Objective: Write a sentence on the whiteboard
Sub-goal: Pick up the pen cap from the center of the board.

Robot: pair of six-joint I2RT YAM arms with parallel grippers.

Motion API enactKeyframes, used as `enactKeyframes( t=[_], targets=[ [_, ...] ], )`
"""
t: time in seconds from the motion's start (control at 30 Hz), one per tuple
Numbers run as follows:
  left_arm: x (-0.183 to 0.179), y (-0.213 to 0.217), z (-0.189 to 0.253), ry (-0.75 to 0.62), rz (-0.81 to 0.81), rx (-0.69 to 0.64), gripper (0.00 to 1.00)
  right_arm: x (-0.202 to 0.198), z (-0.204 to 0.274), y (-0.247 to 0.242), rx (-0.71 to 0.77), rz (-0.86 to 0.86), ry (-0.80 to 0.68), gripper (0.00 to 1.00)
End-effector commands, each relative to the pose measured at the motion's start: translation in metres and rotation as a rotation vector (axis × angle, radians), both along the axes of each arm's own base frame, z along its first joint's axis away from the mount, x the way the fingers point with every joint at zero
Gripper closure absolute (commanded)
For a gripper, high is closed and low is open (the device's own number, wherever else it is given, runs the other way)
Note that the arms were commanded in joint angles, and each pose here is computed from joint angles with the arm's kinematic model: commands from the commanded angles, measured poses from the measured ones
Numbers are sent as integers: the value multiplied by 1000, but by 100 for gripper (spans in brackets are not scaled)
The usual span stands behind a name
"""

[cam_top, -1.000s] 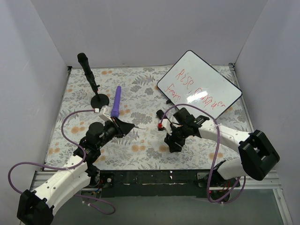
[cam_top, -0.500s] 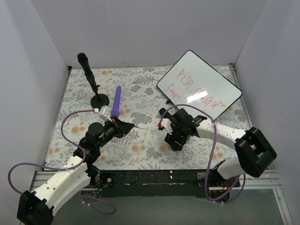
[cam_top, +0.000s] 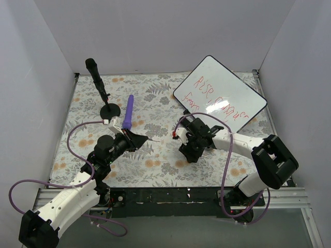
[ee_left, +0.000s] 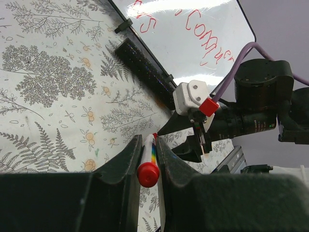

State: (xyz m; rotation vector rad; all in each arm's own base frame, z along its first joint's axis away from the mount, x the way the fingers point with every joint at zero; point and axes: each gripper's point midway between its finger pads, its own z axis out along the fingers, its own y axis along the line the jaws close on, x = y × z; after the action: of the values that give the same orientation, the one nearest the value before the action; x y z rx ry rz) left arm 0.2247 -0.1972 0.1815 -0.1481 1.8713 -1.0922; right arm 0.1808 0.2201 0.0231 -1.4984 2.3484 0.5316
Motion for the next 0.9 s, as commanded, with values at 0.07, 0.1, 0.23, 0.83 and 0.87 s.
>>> enactKeyframes(
  t=[0.07, 0.1, 0.23, 0.83, 0.87],
  targets=[
    [4, 4, 0, -23, 17, 19, 100, 11, 0, 8, -21, 10, -50, 49],
    [3, 4, 1, -25, 17, 19, 100, 10, -2, 7, -29, 38, -64, 52],
    [1, 4, -5, -16, 11, 18, 100, 6, 0, 6, -45, 133, -123, 58],
    [-3, -3, -8, -1, -26, -13, 100, 14, 1, 15, -12, 128, -103, 49],
    [-3, -3, -7, -1, -24, -18, 100, 16, 0, 16, -15, 120, -102, 48]
  ],
)
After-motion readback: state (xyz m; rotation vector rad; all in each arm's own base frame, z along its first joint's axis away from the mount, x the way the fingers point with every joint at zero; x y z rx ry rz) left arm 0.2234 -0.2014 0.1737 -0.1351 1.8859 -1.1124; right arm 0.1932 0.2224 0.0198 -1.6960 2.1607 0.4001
